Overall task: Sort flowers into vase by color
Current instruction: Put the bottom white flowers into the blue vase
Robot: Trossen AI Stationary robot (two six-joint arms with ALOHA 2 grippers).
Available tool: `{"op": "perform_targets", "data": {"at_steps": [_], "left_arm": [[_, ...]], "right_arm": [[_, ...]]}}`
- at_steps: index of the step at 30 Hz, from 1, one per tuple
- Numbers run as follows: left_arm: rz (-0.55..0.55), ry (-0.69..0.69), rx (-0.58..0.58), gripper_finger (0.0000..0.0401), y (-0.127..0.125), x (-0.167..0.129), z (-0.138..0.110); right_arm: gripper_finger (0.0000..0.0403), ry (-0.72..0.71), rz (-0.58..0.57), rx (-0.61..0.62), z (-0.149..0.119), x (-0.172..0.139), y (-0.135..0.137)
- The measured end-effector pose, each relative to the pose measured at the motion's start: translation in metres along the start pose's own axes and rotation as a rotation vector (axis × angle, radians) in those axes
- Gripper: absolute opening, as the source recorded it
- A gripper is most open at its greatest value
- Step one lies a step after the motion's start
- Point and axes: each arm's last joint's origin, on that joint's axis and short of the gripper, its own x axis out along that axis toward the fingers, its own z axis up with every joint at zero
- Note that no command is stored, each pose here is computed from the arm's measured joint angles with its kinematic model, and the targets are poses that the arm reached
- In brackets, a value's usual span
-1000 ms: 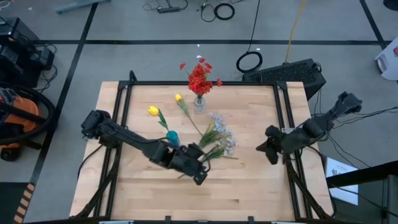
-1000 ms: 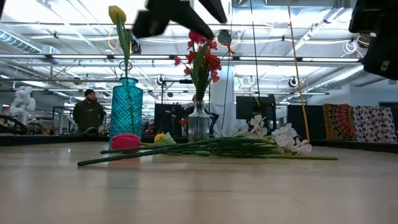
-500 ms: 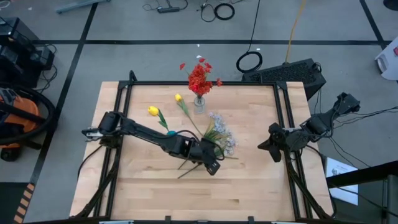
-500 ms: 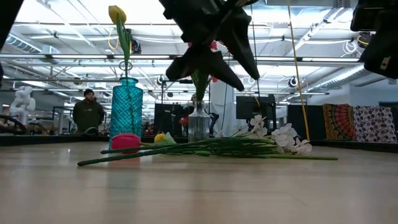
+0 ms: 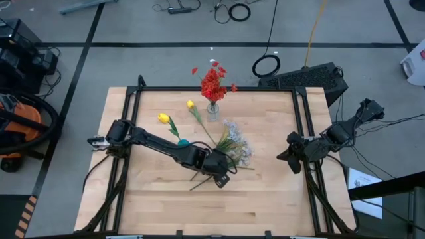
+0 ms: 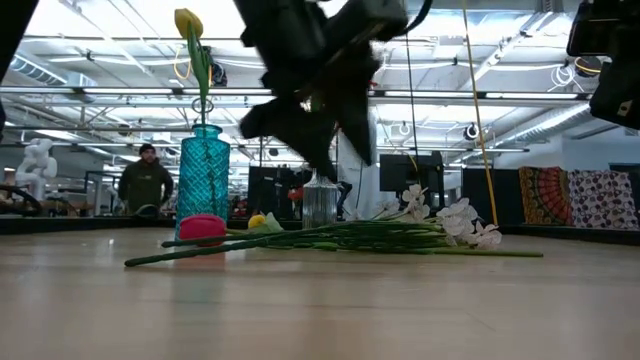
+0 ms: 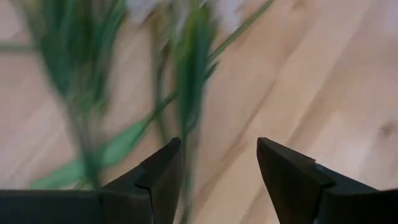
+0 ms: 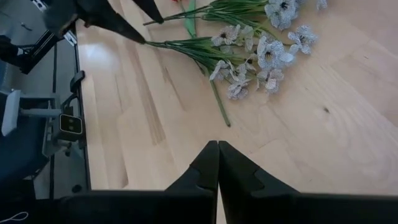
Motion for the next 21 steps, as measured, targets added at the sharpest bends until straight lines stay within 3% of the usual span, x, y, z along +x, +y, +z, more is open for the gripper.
{"op": "perform_targets", "data": {"at_steps": [3,8,21], "left_arm": [[0.066,0.054,0.014,0.0210,0.006,0.001,-0.006],[0.089,0.074,0.064,0.0210,0.008,0.002,-0.008],[0.134,0.200,0.081,0.0203,0.015,0.045,-0.024]], "right_arm": [[0.0000,0.000,0.000,0.001,0.000,0.000,0.000],[0.0000,-0.006,-0.004,0.001,0.000,0.000,0.000],[0.0000,-0.025,-0.025,0.013,0.000,0.000,-0.001]]}}
